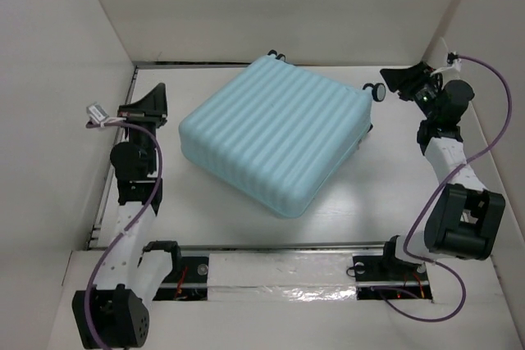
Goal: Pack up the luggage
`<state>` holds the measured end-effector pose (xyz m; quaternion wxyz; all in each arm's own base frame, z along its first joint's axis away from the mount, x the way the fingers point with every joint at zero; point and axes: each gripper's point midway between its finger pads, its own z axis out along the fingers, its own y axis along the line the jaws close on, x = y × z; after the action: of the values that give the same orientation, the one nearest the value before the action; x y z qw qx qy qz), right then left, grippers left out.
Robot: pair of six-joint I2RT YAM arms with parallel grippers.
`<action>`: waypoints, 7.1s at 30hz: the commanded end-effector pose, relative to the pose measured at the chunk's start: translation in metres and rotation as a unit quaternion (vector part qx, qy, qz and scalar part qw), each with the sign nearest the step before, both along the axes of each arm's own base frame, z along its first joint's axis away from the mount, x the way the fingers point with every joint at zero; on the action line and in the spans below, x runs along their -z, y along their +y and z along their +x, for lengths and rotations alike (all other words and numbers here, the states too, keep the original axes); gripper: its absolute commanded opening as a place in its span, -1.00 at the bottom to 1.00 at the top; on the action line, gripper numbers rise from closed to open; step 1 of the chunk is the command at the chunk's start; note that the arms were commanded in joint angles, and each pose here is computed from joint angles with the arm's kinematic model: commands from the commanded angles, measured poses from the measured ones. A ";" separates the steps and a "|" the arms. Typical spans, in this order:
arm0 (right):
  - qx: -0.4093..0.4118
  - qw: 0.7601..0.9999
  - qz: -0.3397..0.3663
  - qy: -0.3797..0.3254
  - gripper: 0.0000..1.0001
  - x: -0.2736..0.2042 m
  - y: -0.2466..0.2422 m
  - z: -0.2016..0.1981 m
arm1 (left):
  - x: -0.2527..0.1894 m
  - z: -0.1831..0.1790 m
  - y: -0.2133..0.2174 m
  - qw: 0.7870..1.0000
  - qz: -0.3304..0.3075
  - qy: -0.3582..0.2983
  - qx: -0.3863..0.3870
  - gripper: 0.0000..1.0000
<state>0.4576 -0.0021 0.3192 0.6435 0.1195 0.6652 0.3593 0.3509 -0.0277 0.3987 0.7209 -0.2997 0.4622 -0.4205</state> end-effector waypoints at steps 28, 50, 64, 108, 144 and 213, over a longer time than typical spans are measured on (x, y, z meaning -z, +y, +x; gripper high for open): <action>-0.164 0.961 -0.215 -0.055 0.88 0.037 0.162 -0.201 | 0.192 -0.044 -0.065 0.968 0.035 0.175 0.178 0.64; 0.003 0.982 -0.189 0.012 0.31 0.062 0.080 -0.165 | 0.116 0.033 -0.079 0.988 0.069 0.101 0.092 0.78; -0.210 0.960 -0.183 0.019 -1.00 0.113 0.151 -0.239 | 0.250 -0.051 -0.063 0.945 0.174 0.258 0.104 -0.83; 0.058 0.985 -0.112 0.117 -0.99 0.181 0.091 -0.109 | 0.281 -0.017 -0.142 0.946 0.079 0.212 0.233 -1.00; -0.161 0.976 -0.133 0.061 -0.29 0.194 0.138 -0.096 | 0.266 -0.108 -0.189 0.924 0.159 0.216 0.274 -0.29; -0.196 0.924 -0.303 -0.125 -1.00 0.143 0.212 -0.180 | 0.234 -0.140 -0.265 0.857 0.280 0.131 0.413 -0.77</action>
<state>0.2692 0.2018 0.1248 0.5719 -0.2707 0.7234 0.2763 0.2040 -0.2789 0.1242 0.4361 0.0712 0.7751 -0.4517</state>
